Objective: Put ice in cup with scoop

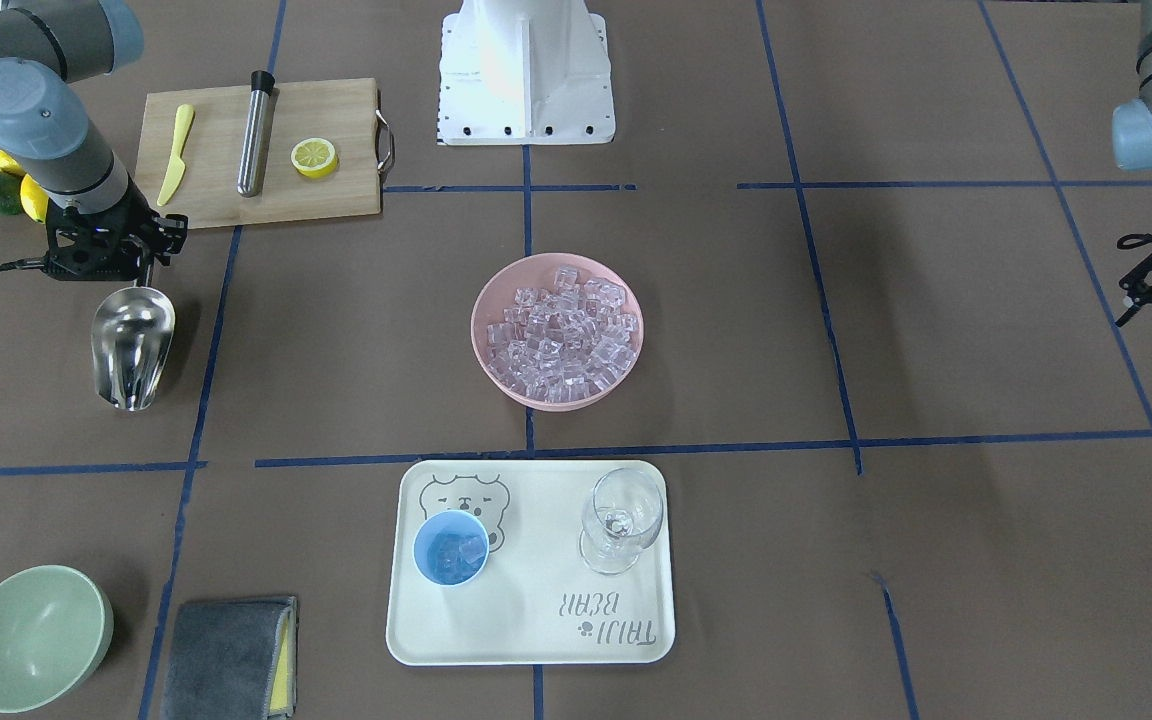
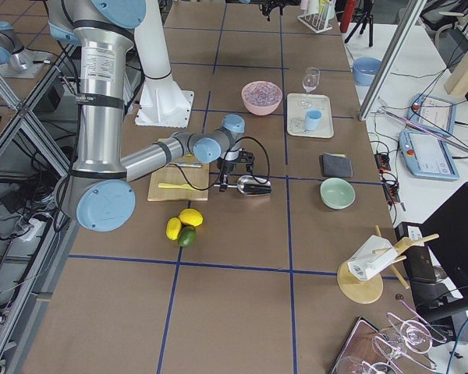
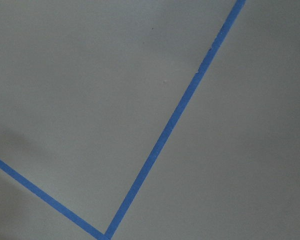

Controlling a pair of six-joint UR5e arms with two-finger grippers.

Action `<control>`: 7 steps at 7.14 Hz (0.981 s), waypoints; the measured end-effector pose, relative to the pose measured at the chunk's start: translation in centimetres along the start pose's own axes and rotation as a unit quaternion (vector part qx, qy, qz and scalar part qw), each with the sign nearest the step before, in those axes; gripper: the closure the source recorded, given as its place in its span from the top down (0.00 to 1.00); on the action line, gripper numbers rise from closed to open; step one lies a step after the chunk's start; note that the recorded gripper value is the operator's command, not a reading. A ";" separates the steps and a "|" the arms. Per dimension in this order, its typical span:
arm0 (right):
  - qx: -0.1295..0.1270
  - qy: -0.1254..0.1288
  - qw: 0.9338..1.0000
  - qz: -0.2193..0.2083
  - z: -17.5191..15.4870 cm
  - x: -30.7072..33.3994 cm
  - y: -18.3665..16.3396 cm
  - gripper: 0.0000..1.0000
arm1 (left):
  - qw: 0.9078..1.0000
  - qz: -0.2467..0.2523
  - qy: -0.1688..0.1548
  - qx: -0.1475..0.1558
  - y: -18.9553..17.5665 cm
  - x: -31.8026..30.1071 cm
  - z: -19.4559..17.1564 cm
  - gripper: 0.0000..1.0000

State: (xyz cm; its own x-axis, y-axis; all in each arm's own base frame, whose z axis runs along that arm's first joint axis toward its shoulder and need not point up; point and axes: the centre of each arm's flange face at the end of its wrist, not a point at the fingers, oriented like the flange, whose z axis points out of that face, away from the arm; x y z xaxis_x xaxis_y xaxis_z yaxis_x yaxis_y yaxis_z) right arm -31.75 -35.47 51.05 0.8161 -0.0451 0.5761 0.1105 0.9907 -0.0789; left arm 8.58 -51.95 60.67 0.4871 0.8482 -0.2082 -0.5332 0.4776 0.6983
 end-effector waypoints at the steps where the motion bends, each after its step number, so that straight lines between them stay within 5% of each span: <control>1: 0.002 -0.003 1.000 -0.002 -0.3 -0.2 0.1 1.00 | 1.000 0.000 0.000 0.000 0.0 0.0 0.0 1.00; 4: 0.040 -0.035 0.999 -0.003 -5.8 -0.1 0.4 1.00 | 1.000 -0.006 -0.005 0.001 0.4 -0.4 -0.5 1.00; 7: 0.082 -0.066 0.994 0.034 -12.1 5.0 -1.1 1.00 | 0.996 -0.079 -0.033 -0.010 5.4 -4.5 -4.7 1.00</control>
State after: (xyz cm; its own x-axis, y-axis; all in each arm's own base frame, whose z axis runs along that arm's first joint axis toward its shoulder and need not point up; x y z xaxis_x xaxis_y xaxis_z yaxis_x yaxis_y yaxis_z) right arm -20.95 -38.37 44.16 0.7354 0.0287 0.6770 -0.0452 0.9990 0.0067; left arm 0.32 -52.11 62.15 0.6104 0.7450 -0.2689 -0.4596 0.6097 0.6457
